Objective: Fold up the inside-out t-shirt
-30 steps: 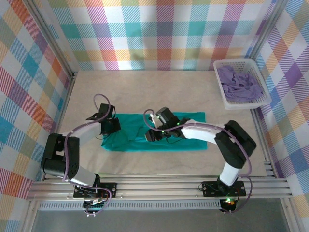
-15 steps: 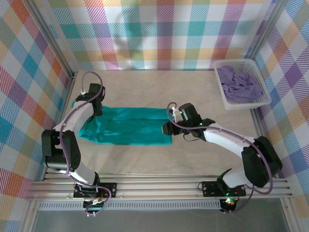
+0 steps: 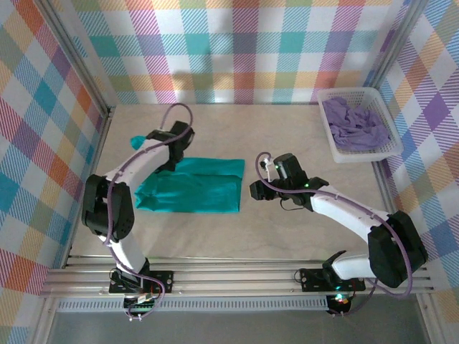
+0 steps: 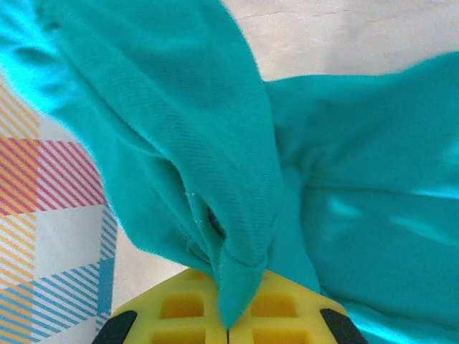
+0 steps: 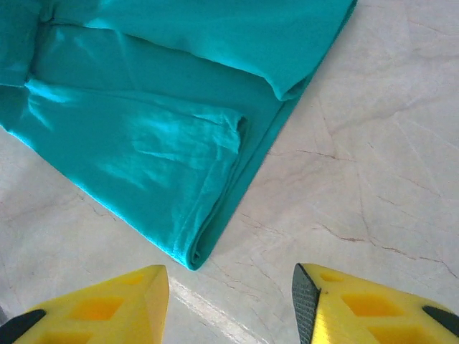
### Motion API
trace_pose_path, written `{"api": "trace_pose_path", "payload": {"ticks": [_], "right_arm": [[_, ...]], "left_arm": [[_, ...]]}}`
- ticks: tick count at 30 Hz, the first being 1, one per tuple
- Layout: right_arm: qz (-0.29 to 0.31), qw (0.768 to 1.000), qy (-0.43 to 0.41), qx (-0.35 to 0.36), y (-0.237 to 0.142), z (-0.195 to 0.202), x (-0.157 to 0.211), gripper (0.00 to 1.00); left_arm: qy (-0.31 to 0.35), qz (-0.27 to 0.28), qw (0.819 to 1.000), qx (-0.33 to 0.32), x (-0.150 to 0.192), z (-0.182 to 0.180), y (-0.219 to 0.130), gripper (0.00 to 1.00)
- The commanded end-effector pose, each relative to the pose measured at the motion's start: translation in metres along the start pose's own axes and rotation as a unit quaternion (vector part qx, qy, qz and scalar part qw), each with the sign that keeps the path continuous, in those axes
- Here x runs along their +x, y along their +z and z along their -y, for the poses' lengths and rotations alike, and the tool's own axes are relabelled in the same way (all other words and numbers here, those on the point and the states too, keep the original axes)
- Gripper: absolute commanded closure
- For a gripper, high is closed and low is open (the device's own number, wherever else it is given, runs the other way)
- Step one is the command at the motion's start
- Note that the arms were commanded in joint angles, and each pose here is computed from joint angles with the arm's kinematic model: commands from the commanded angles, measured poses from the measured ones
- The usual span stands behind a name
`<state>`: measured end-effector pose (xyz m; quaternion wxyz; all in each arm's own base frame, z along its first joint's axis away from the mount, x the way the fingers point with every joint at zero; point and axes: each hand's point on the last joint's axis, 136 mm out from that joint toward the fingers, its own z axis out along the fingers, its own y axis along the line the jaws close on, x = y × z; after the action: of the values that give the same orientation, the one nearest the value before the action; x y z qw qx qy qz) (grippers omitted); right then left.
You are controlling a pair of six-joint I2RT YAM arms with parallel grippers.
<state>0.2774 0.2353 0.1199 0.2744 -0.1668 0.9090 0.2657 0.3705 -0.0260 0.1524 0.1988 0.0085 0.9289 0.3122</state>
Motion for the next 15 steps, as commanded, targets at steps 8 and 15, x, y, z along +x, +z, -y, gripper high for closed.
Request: {"api": "trace_pose_path", "payload": {"ticks": [8,15], "right_arm": [[-0.003,1.000,0.001,0.024,-0.009,0.015,0.004,0.49],[-0.003,0.999,0.013,0.036,-0.015,0.023,0.011,0.49]], "left_arm": [[0.079,-0.005,0.996,0.049,0.008,0.090,-0.061,1.00],[0.096,-0.011,0.986,0.134,0.007,0.174,-0.087,0.99]]}}
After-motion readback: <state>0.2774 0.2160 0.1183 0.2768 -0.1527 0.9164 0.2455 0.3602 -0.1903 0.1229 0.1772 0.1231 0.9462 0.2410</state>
